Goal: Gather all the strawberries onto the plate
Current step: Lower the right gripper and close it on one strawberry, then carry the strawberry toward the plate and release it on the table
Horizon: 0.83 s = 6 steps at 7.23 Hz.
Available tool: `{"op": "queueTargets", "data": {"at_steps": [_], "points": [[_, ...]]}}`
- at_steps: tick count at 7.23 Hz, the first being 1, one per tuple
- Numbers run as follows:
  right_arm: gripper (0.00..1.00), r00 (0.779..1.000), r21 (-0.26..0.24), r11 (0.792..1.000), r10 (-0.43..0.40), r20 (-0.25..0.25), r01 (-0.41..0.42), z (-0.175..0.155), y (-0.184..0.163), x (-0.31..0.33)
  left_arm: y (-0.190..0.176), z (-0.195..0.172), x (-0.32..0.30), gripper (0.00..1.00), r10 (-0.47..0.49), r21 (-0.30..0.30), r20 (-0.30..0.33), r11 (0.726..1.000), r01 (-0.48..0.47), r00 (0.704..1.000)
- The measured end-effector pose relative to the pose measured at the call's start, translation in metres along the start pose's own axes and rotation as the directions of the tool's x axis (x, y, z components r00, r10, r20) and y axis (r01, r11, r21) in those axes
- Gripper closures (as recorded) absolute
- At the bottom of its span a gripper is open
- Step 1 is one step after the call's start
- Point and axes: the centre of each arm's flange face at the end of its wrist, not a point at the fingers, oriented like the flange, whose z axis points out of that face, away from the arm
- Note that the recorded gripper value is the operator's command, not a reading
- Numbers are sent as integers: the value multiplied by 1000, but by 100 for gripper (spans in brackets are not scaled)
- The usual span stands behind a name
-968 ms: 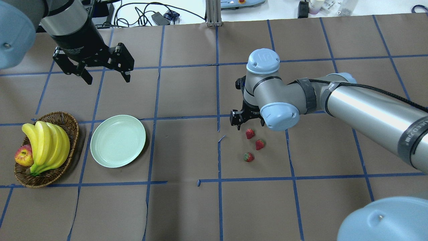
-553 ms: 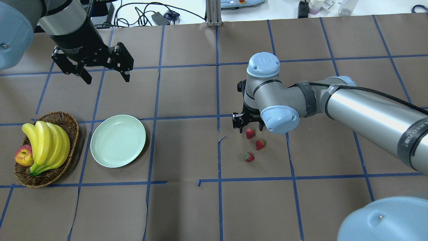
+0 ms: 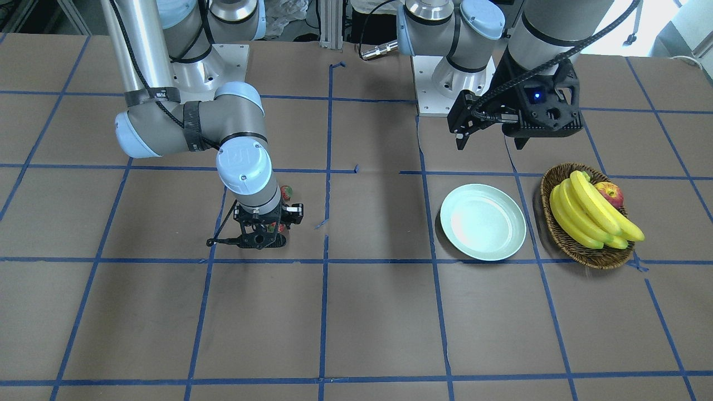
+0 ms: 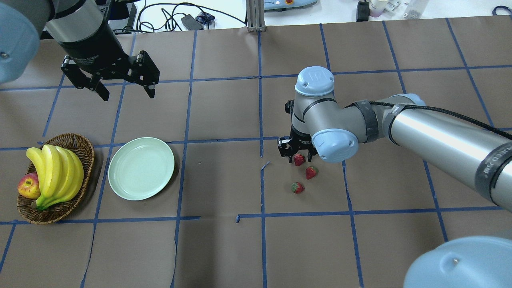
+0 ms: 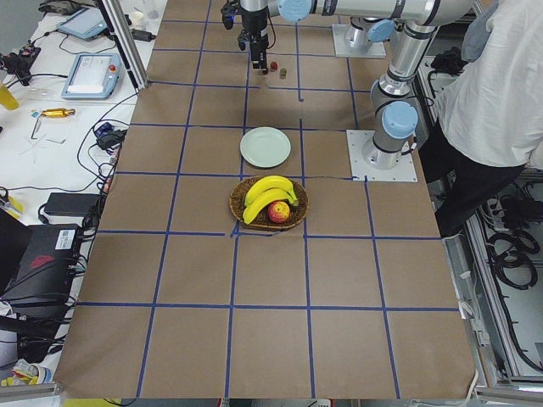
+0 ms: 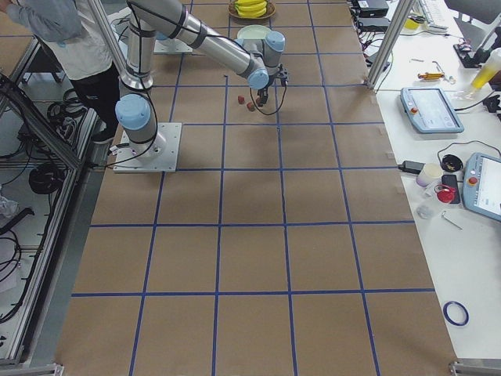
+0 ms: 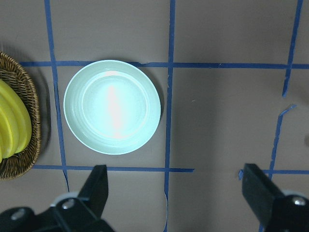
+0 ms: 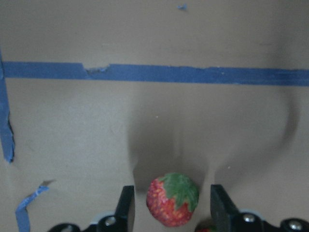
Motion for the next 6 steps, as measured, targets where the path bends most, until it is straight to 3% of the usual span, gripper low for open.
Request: {"op": "queueTargets", "data": {"at_steps": [3, 5, 6], "points": [[100, 1000, 20, 1000, 3, 22, -3, -9, -4, -4, -1, 0, -1, 0, -1, -1, 3, 1000, 1, 1000], [100, 994, 44, 999, 20, 107, -24, -26, -1, -58, -1, 1, -3, 0, -1, -2, 19, 1000, 1, 1000], [100, 991, 54, 997, 40, 126, -47, -34, 6, -105, -2, 2, -4, 0, -2, -4, 23, 1000, 2, 1000]]}}
